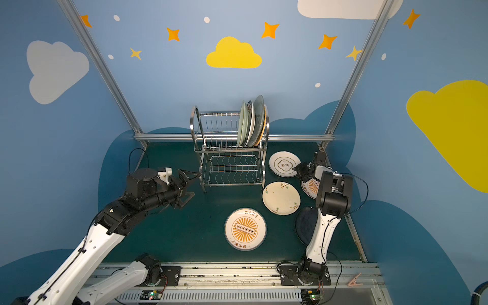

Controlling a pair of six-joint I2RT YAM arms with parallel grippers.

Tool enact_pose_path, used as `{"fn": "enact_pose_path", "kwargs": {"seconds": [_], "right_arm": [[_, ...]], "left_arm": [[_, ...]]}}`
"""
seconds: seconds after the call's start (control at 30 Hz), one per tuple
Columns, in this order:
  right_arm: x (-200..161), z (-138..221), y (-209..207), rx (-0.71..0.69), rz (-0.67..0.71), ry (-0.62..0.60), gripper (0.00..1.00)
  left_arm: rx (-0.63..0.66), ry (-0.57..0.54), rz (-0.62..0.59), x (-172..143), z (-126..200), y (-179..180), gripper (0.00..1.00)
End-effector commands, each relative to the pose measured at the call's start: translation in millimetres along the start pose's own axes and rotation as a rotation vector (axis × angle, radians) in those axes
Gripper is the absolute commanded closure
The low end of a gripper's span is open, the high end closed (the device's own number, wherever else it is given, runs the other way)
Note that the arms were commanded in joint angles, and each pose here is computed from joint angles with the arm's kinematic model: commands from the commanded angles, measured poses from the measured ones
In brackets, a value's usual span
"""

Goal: Load plates into a dish rack
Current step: Pick up the plate from the top-right of the table.

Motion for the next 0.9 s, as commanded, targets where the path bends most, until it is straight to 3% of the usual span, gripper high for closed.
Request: {"fn": "enact_pose_path", "kwargs": {"seconds": [0.0,0.4,0.6,0.87], "right_arm": [[-1.8,-18.0,-21.6,-0.047,-0.084,0.015,0.64],[-0.6,-18.3,-23.2,-0.027,-0.112,-0.016,1.00],[-1.8,-4.5,-16.7,-0.024,-0.093,-0.040,1.00],[-5.0,38.2,-1.9,0.016,-0.073,-0.105,1.00]], "left_arm": [[-0.045,0.011,-0.027,-2.3,3.5,-10.3,0.00],[-0.049,0.027,-0.027,-4.0,-0.5,-12.9,0.00],[-0.050,0.017,-0.058,-4.4,4.8,-15.2,0.00],[-0.008,-0.004,-0.035,7.8,-1.9,12.0,0.00]]}}
Point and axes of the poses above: each gripper's point midway between its finger pads, its own z axis back along the fingers, its own y axis along the line the jaws close on, x = y × z, the point moved 5 cm from there along z, back along the fingers, and after that the axes turned 6 degrees about z, right-handed, at the moved point
